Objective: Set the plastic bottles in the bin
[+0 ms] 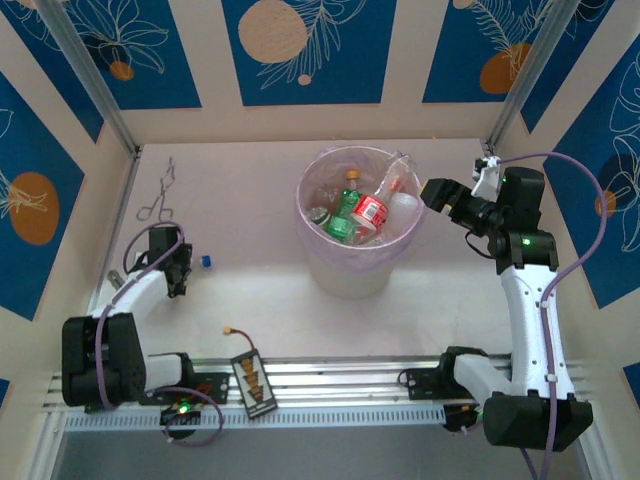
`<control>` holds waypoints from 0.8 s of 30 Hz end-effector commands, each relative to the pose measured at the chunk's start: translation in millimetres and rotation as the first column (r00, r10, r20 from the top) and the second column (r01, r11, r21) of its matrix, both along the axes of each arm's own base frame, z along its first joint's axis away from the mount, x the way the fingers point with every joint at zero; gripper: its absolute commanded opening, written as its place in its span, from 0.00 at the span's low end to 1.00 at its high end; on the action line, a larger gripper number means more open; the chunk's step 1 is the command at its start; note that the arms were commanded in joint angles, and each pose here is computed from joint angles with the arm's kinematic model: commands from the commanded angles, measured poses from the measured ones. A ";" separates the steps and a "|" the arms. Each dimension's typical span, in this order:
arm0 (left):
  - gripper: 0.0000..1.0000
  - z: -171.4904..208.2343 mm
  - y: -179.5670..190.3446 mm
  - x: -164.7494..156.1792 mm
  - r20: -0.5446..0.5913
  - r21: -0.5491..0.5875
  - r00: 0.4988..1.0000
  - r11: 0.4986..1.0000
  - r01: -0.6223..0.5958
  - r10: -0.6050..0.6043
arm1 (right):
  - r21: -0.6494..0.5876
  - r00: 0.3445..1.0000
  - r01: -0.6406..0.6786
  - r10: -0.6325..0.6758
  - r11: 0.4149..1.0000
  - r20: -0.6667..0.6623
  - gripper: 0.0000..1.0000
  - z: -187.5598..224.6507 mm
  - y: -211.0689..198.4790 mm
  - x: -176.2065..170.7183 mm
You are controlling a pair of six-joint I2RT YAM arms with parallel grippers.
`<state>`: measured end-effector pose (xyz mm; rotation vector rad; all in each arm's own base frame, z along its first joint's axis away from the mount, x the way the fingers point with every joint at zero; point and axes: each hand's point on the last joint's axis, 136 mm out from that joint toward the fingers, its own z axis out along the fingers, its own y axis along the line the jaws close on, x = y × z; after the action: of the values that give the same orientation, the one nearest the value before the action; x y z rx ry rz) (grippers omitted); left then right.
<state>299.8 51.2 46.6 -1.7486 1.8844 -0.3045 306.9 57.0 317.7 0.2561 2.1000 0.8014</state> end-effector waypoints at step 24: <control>0.45 -18.2 2.1 13.4 0.007 0.007 1.000 1.000 0.019 -0.019 | 0.025 0.985 -0.097 0.099 0.995 -0.142 0.61 -44.1 22.0 5.8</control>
<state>302.8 53.8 27.4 -1.7786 1.8855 -0.2753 316.7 75.5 283.6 0.2387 2.2218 0.8810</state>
